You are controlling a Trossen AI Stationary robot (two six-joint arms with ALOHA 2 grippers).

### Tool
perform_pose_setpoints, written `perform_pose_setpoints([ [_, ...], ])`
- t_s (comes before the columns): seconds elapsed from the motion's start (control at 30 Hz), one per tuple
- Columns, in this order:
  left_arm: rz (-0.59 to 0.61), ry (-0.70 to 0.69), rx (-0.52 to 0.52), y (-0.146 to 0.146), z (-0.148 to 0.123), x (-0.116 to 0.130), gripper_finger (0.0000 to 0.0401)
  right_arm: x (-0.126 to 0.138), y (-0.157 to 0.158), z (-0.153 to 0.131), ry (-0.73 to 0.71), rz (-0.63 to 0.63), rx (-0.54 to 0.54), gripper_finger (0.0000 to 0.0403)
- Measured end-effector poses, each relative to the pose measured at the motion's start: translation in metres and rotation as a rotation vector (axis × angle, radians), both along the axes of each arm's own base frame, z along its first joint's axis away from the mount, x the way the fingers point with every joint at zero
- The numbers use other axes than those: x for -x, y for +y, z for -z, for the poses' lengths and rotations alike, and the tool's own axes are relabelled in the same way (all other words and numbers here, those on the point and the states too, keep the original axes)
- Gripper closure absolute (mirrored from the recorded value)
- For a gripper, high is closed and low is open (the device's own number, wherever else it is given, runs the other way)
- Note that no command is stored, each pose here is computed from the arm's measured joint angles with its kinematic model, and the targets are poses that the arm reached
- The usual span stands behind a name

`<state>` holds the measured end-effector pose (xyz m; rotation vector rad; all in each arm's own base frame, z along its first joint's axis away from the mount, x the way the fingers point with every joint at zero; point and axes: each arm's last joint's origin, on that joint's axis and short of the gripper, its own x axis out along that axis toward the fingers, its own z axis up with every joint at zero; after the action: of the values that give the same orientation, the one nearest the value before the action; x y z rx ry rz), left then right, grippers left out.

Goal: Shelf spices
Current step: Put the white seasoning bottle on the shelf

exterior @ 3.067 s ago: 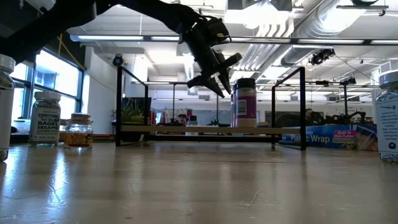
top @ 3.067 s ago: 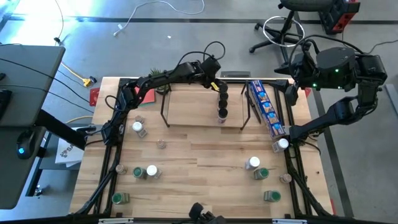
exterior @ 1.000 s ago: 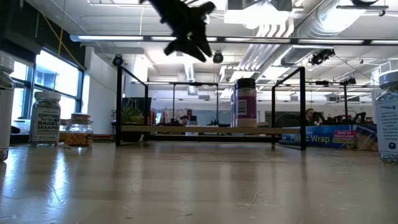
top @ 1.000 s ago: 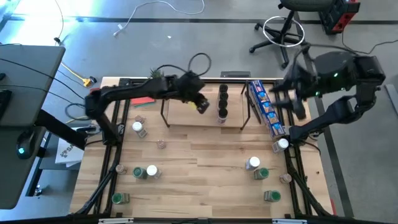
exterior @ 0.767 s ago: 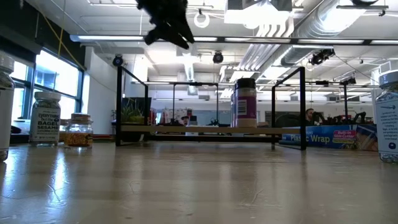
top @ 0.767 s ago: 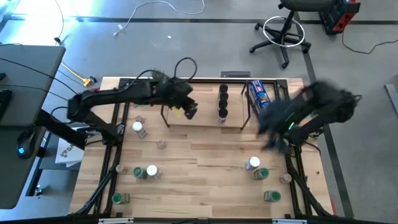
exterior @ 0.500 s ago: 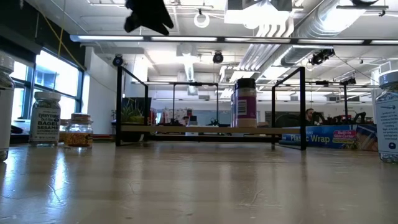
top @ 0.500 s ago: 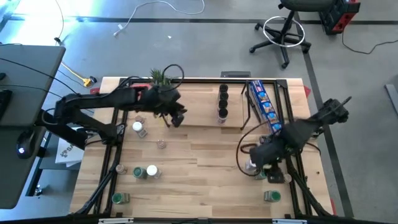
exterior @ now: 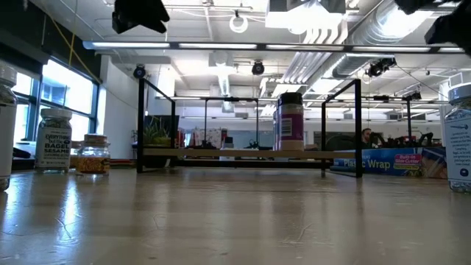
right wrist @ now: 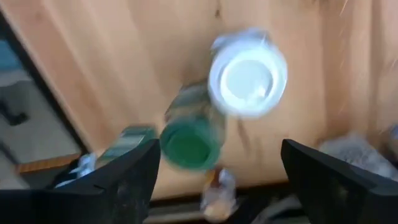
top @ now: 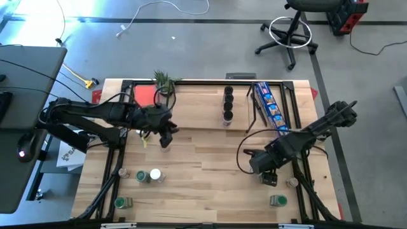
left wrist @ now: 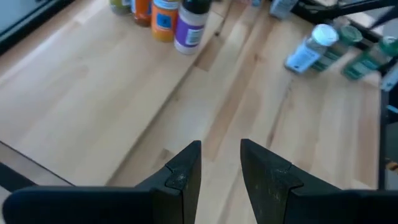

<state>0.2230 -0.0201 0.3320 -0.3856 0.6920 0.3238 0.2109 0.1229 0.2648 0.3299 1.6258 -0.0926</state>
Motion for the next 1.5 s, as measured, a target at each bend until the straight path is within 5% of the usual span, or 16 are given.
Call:
perform_pose_setpoints([
  [0.17,-0.032,-0.017,0.019,-0.010,0.000,0.003,0.0295,-0.001,-0.006,0.018,-0.024,-0.080,0.027,0.0073],
  [0.57,-0.122,-0.046,0.058,-0.012,0.000,0.003,0.0295,-0.005,-0.013,0.054,-0.088,-0.054,0.026,0.0078],
  [0.93,-0.130,-0.051,0.068,-0.012,-0.001,0.003,0.0295,-0.011,-0.015,0.054,-0.119,-0.016,-0.022,0.0219],
  [1.23,-0.122,-0.099,0.089,-0.010,-0.011,0.015,0.0295,-0.046,-0.026,-0.015,-0.294,0.122,-0.149,0.0219],
  [1.5,-0.078,-0.139,0.051,-0.005,-0.025,0.041,0.0295,-0.103,-0.059,-0.088,-0.452,0.217,-0.139,0.0219],
])
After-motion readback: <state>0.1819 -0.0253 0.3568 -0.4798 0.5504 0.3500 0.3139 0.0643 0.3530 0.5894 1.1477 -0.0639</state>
